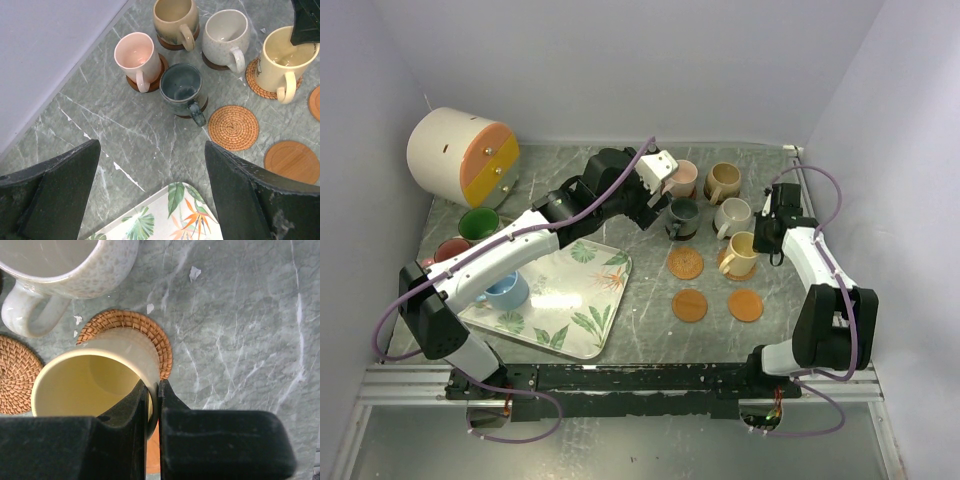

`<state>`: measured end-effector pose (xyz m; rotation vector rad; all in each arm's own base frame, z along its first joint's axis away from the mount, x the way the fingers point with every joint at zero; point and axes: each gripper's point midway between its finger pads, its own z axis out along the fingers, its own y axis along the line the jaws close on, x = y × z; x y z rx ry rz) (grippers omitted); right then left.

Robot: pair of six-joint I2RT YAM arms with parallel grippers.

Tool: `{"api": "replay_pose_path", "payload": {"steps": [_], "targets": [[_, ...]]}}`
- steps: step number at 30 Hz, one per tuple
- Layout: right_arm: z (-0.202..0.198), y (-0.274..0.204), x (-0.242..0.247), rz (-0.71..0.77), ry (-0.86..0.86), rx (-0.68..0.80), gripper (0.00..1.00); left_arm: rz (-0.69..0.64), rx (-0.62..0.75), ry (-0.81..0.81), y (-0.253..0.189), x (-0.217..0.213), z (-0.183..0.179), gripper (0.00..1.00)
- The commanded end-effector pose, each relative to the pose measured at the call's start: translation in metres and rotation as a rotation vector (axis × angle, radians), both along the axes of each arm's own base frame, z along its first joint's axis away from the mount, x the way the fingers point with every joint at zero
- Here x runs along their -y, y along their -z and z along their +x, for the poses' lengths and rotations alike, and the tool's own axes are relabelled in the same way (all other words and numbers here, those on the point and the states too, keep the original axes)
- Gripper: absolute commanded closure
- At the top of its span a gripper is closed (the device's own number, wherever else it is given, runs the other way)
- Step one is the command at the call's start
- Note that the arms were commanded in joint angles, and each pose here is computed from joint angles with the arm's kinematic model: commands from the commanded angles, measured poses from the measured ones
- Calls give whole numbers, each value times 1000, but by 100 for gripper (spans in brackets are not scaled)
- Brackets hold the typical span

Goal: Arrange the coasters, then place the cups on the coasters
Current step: Place the cup on the coaster.

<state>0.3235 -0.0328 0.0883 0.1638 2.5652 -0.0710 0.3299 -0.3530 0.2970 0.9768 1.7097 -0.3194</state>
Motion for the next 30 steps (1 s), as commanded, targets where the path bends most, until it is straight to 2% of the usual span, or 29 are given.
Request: {"api": "replay_pose_path", "payload": {"steps": [1, 30], "targets": [[12, -9, 2, 8, 21, 71, 100, -27, 26, 11, -12, 3, 2, 4], [18, -3, 13, -47, -7, 40, 100, -27, 16, 44, -11, 4, -4, 4]]}}
